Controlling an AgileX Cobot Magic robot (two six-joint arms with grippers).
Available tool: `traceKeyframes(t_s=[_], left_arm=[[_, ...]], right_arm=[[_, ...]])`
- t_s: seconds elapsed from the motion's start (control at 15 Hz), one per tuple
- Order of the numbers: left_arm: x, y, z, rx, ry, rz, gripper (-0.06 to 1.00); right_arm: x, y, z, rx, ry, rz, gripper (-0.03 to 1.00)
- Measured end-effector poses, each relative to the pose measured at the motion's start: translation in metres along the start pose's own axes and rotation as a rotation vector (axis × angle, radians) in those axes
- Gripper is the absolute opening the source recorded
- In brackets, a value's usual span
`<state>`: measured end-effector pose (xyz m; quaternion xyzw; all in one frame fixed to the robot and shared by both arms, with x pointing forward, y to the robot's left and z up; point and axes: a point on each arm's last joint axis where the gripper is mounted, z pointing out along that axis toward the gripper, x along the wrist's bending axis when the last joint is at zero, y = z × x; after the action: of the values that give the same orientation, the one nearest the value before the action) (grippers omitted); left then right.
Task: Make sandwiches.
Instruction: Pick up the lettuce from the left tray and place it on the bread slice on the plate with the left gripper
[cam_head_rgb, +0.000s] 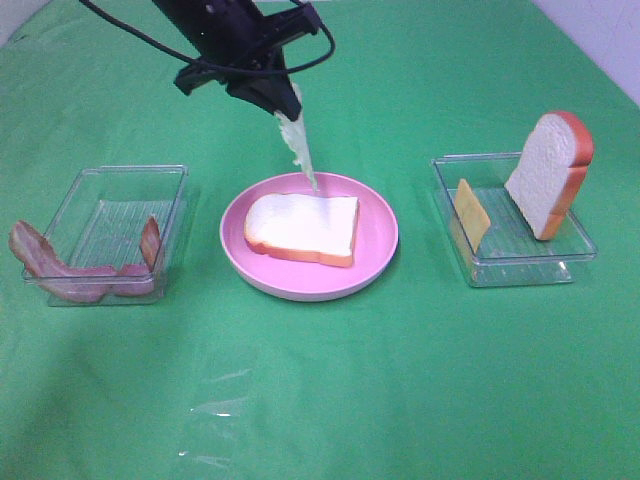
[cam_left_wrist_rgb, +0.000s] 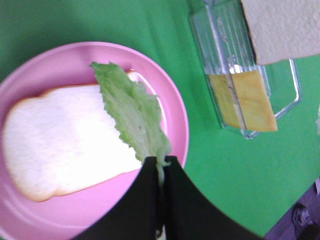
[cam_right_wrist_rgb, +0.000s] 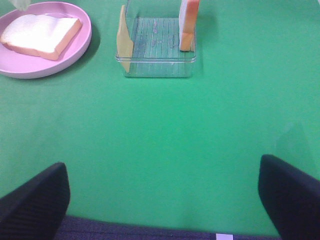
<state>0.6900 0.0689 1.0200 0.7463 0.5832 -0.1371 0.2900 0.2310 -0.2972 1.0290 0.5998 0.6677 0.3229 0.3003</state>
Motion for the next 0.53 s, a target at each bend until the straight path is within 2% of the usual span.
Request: traceKeyframes(t_s=[0.07,0.27,0.47,0.53], left_arm=[[-0.014,-0.006,0.019,0.033,-0.055,0.035,0.00],[-0.029,-0.014,0.045,0.068,-0.135,0.054,0.00],[-0.022,-0.017,0.063,0.098,-0.166,0.061,0.00],[-0.008,-0.017,0.074,0.123,-0.149,0.045,0.00]], right_arm=[[0.000,0.000,0.000,0.000,0.000,0.000,0.98],[0.000,0.000,0.000,0.000,0.000,0.000,0.98],[0.000,0.000,0.000,0.000,0.000,0.000,0.98],[0.000,0.000,0.000,0.000,0.000,0.000,0.98]])
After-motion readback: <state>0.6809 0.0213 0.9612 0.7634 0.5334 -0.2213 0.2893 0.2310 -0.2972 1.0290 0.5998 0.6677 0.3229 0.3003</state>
